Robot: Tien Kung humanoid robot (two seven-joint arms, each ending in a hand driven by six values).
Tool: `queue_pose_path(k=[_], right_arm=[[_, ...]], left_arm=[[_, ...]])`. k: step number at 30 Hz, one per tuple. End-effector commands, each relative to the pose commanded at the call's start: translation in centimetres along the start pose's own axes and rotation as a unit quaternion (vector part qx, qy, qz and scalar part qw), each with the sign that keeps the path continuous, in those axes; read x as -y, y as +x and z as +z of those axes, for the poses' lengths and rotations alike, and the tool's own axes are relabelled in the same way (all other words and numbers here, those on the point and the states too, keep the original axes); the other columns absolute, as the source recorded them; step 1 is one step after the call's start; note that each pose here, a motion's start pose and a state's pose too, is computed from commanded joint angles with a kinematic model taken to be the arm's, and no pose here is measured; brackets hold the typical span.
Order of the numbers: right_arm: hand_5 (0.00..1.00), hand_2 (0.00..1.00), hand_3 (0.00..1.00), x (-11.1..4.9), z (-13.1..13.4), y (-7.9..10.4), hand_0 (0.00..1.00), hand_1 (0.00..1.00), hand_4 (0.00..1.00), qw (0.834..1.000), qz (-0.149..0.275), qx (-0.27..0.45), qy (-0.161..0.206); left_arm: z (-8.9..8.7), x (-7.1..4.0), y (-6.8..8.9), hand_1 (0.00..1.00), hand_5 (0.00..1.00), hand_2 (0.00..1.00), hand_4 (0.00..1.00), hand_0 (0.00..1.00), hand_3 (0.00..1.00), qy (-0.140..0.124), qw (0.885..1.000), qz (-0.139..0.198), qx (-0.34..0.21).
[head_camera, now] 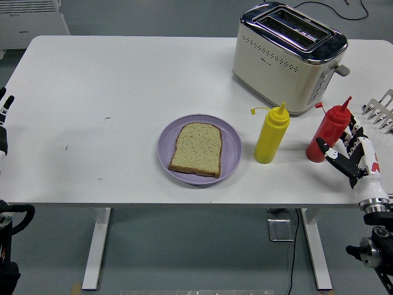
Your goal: Pick up the cup,pour liquid into bread,place the cup on the desk
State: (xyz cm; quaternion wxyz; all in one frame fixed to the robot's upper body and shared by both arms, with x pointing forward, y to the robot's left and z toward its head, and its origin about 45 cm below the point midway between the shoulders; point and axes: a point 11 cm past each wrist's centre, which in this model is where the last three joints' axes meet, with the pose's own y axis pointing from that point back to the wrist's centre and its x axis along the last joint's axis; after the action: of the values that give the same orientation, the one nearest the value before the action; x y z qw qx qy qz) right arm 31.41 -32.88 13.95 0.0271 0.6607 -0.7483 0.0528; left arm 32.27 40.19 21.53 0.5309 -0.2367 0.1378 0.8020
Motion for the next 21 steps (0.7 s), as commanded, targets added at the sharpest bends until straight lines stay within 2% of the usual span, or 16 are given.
queue_pose_path(k=[5, 9, 10, 11, 16, 17, 21], right_arm=[[0.238, 0.998, 0.998, -0.6, -0.1, 1.2, 0.966, 0.914, 0.889, 1.0, 0.016, 0.005, 0.001], [0.238, 0.998, 0.998, -1.1, -0.5, 2.6, 0.966, 0.914, 0.889, 0.999, 0.046, 0.021, 0.008], [0.238, 0.998, 0.998, -1.2, -0.8, 3.1, 0.966, 0.914, 0.889, 0.998, 0.056, 0.032, 0.012], [0.238, 0.961, 0.998, -1.3, -1.0, 3.5, 0.923, 0.884, 0.897, 0.997, 0.063, 0.042, 0.015], [0.238, 0.961, 0.998, -1.6, -2.3, 4.9, 0.923, 0.884, 0.897, 0.991, 0.082, 0.098, 0.031], [0.24, 0.924, 0.974, -1.6, -2.5, 5.0, 0.872, 0.843, 0.89, 0.99, 0.085, 0.108, 0.032], [0.24, 0.924, 0.974, -1.2, -3.4, 5.8, 0.872, 0.843, 0.89, 0.982, 0.094, 0.16, 0.037]], left_arm=[[0.0, 0.0, -0.1, 0.751, 0.998, 0.778, 0.66, 0.713, 0.687, 0.0, 1.0, -0.001, 0.0], [0.1, 0.1, -0.2, 0.751, 0.998, 0.778, 0.66, 0.713, 0.687, -0.002, 1.0, -0.002, 0.0], [0.2, 0.2, -0.2, 0.751, 0.998, 0.778, 0.66, 0.713, 0.687, -0.002, 1.0, -0.002, 0.0], [0.2, 0.2, -0.2, 0.751, 0.998, 0.778, 0.66, 0.714, 0.687, -0.003, 1.0, -0.003, 0.0], [0.3, 0.2, -0.2, 0.751, 0.998, 0.778, 0.66, 0.714, 0.687, -0.003, 1.0, -0.003, 0.0], [0.3, 0.2, -0.3, 0.751, 0.998, 0.777, 0.66, 0.714, 0.688, -0.003, 1.0, -0.003, 0.0], [0.3, 0.2, -0.2, 0.751, 0.998, 0.777, 0.66, 0.714, 0.688, -0.003, 1.0, -0.003, 0.0]])
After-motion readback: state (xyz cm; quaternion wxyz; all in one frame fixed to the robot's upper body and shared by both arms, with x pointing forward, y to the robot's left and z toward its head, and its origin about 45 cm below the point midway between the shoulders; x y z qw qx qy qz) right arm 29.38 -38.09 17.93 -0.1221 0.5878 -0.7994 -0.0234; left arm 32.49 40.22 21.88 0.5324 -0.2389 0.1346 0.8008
